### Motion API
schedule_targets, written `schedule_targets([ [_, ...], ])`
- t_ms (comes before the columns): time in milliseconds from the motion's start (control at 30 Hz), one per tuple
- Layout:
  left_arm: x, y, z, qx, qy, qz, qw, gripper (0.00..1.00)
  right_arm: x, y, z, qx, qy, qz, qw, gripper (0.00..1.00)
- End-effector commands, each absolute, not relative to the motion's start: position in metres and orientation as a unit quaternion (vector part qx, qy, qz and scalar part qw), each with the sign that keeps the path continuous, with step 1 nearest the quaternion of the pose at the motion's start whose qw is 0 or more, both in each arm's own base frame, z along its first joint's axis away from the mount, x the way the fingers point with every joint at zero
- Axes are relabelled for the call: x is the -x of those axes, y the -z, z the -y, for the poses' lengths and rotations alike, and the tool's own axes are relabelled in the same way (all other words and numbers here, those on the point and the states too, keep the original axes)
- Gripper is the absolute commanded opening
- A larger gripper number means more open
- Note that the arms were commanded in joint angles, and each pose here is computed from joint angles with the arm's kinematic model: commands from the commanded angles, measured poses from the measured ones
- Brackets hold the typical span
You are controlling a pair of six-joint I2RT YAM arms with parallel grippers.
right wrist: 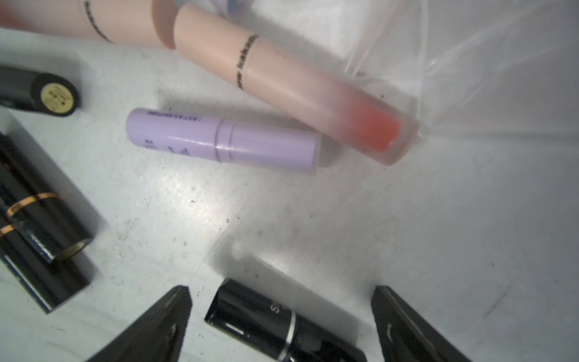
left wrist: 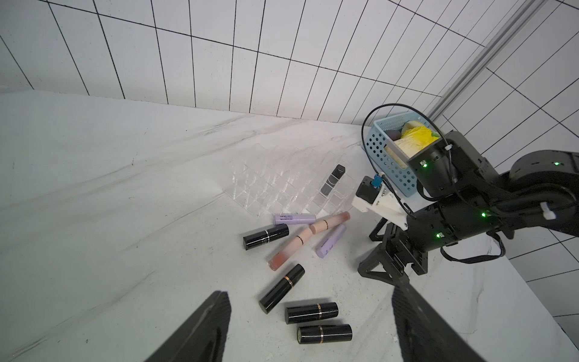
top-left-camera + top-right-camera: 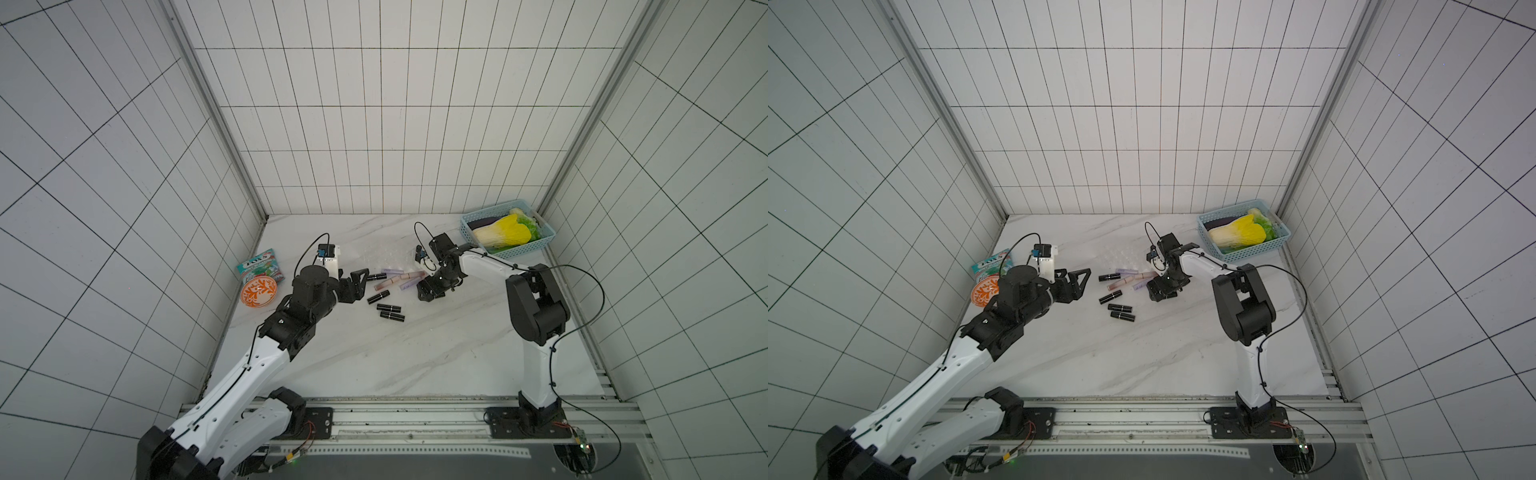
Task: Arrange the lipsticks in the organizer
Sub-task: Pick up the lipstick at the center of the board.
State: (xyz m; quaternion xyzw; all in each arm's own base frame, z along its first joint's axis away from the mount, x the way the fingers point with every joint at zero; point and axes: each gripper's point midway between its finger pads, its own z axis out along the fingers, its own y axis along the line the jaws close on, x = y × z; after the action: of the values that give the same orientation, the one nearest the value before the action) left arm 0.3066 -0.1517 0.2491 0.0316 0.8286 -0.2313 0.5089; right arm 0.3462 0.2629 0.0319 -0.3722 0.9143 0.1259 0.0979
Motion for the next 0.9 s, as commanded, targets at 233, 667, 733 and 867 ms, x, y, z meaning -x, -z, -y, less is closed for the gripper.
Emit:
schedule_targets([
  [233, -0.304, -0.256, 0.149, -0.032, 0.236, -0.818, 0.523, 0.79, -0.321, -0.043, -0.258, 0.361, -0.154, -0.916, 0.081, 0.99],
  [667, -0.303, -0.256, 0.151, -0.034, 0.241, -0.817, 0.523, 0.79, -0.305, -0.025, -0.224, 0.368, -0.032, -0.927, 0.064, 0.99],
  [733, -0.303, -0.257, 0.150, -0.034, 0.240, -0.817, 0.524, 0.79, -0.306, -0.019, -0.222, 0.368, -0.021, -0.928, 0.059, 0.99],
  [867, -0.302, -0.257, 0.150, -0.035, 0.240, -0.816, 0.525, 0.79, -0.309, -0.013, -0.222, 0.369, -0.010, -0.928, 0.057, 0.98],
])
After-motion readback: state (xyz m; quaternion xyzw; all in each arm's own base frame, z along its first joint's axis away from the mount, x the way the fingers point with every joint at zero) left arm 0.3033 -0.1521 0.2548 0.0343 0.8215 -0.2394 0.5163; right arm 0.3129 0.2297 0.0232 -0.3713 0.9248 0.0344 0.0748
